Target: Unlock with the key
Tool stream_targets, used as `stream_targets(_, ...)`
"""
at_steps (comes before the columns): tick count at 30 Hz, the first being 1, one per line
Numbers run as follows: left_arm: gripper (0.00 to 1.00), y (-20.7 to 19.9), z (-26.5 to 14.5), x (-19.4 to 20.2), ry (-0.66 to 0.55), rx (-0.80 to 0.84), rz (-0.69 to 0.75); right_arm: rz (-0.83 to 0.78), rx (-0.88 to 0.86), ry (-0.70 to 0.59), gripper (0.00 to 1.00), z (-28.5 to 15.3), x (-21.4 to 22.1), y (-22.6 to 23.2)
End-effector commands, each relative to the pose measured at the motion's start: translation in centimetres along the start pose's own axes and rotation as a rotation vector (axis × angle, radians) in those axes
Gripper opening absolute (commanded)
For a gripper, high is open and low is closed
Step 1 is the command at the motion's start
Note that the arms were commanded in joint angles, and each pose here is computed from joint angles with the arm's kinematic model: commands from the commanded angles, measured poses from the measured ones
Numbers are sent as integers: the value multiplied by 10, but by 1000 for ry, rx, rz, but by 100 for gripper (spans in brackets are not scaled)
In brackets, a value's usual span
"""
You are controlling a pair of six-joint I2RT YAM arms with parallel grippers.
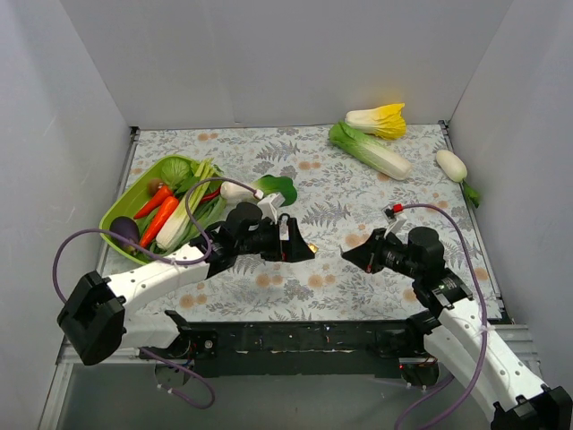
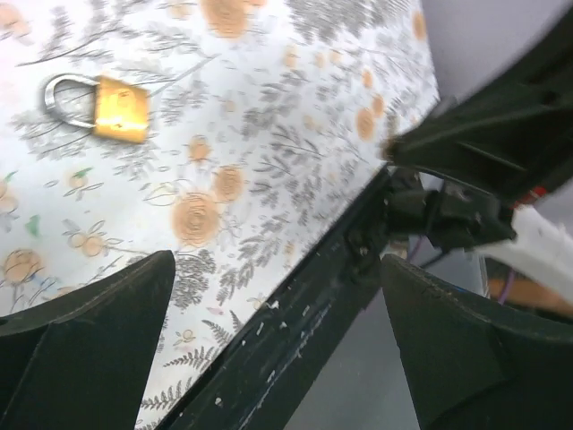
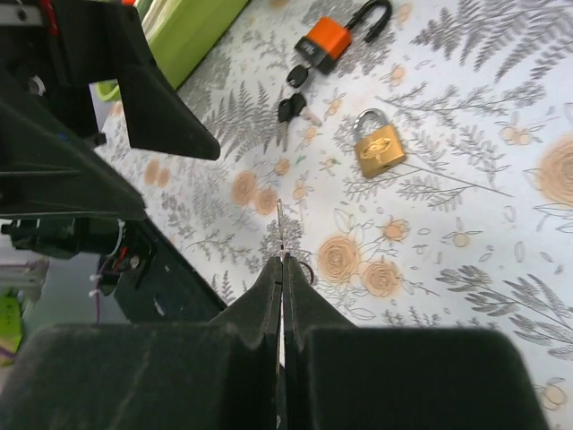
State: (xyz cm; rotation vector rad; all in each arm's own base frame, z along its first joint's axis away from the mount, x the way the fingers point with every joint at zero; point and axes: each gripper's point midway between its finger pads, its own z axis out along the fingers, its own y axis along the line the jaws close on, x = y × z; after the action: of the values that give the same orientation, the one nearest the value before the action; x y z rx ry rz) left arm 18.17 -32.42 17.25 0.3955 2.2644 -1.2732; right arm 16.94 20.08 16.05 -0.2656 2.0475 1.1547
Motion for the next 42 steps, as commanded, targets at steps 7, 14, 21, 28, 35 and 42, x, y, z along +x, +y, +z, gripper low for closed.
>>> stream_targets(7,98,62,48,3,-65,-204,-288,-22,35,-136,1,-14,-24,-3)
stream_targets(14,98,92,80,13,-11,-286,-299,7,6,-131,1,-16,-16,0)
stream_targets(21,98,113,109,8,8,-340,-244,0,15,-139,1,-17,-19,0)
stream_targets(28,98,123,125,-15,-13,-405,-158,-2,15,-136,1,-17,-19,0)
stream_targets(35,98,126,120,-8,59,-446,-39,2,20,-134,1,-16,-18,-2)
stream_targets(42,97,116,122,26,233,-448,278,5,17,-132,1,-16,-17,-2)
